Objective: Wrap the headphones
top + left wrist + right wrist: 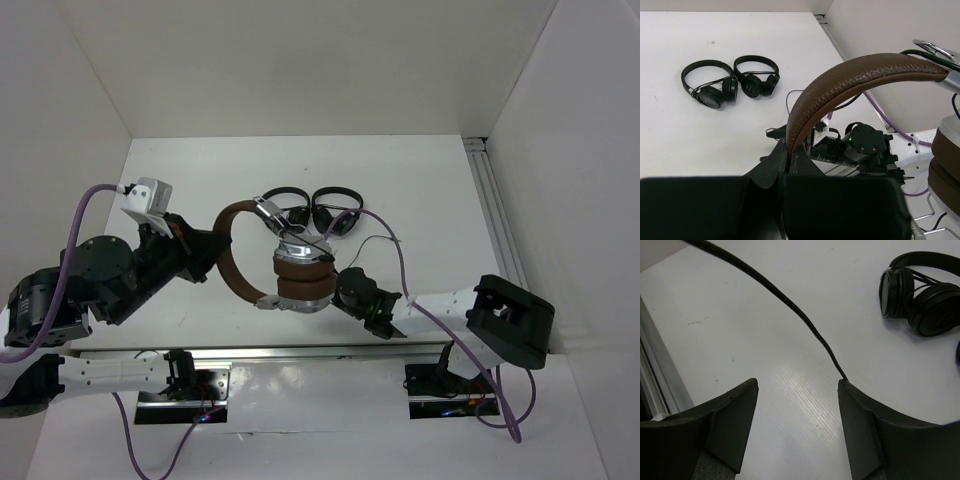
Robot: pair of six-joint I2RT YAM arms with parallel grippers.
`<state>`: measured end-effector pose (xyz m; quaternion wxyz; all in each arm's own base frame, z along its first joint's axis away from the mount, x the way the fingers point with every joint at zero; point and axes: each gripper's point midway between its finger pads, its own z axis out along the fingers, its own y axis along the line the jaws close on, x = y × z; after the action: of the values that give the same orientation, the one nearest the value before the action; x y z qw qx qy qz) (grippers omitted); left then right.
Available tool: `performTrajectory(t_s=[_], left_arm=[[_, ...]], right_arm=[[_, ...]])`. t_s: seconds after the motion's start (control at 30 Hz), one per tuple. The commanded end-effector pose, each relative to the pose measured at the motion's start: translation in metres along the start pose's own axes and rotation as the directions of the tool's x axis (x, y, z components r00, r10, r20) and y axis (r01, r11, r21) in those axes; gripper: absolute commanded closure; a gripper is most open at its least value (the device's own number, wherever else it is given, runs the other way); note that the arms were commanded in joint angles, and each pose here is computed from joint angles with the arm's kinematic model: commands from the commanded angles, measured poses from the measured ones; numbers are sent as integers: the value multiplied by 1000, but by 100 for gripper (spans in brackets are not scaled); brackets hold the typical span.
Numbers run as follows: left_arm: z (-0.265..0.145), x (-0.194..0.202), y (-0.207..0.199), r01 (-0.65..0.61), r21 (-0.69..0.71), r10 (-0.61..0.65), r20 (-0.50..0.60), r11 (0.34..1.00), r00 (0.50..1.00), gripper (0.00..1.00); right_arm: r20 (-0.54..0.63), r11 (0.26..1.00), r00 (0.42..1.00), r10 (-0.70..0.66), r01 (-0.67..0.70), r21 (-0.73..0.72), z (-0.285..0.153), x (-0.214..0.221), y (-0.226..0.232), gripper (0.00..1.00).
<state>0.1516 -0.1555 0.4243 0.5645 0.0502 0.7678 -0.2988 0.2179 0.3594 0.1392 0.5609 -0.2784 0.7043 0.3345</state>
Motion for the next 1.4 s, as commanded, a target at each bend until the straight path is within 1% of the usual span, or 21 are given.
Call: performTrajectory(t_s=[0.0,0.3,0.4,0.53,0.57,0.6,0.63,0.7,0.73,0.87,0.9,0.97,1.0,1.03,1.07,1.13,1.17,1.2,1.27,1.3,1.37], left_arm=[[-9,-31,-9,125,38,-127,82,991,988,100],[-10,-29,-11,117,40,-119,54,992,991,100],[-12,-30,-10,117,40,-119,54,992,991,100],[-12,-30,-11,126,40,-128,54,991,990,100],[-12,-30,-11,126,40,-128,54,991,990,100],[-12,-29,-9,120,36,-122,48,992,991,100],[-12,-29,-8,121,27,-122,55,992,991,100],[-12,-28,-1,118,-4,-118,57,993,991,100],[-12,-27,1,127,-17,-126,59,992,990,100],[-16,-31,23,185,-113,-174,105,976,979,100],[-18,-34,26,225,-126,-209,124,966,970,100],[-20,-32,40,241,-191,-215,147,951,965,100],[-19,-33,42,295,-208,-264,164,933,950,100],[-20,-31,47,317,-230,-282,174,920,944,100],[-22,-28,56,314,-275,-272,179,909,945,100],[-26,-29,62,384,-295,-333,210,875,919,100],[-28,-25,72,363,-345,-304,215,866,928,100],[-32,-29,76,426,-343,-356,249,837,901,100],[-33,-29,81,418,-370,-340,260,830,904,100],[-33,-31,82,419,-374,-334,272,828,902,100],[-32,-34,87,418,-400,-312,304,816,900,100]], right_arm=[[90,996,995,-43,36,85,6,-22,-7,28],[63,976,994,-93,78,205,22,-17,-29,28],[30,966,994,-106,96,238,25,-5,-42,28],[0,964,995,-96,93,248,32,8,-55,34],[0,964,995,-96,93,248,33,10,-55,40],[2,966,996,-86,83,245,34,9,-57,63],[-7,966,996,-87,86,246,32,13,-58,78],[-2,969,997,-73,71,237,30,12,-56,94],[-10,969,998,-58,58,238,25,18,-57,99],[15,977,999,-40,36,211,7,20,-40,100],[26,981,999,-31,25,191,3,18,-28,100],[18,980,999,-31,27,199,-4,21,-19,100],[-3,981,1000,-31,31,191,-6,27,-13,100],[-4,988,999,-37,37,147,-9,27,5,100],[-4,987,999,-42,42,155,-13,27,9,100],[-40,990,997,-71,75,122,-22,38,31,100],[-29,987,997,-75,78,140,-25,34,36,100],[-71,987,992,-107,114,116,-32,47,47,100],[-79,990,992,-95,102,97,-35,45,61,100],[-112,989,988,-106,116,87,-39,54,64,100],[-118,993,988,-104,108,35,-40,51,86,100]])
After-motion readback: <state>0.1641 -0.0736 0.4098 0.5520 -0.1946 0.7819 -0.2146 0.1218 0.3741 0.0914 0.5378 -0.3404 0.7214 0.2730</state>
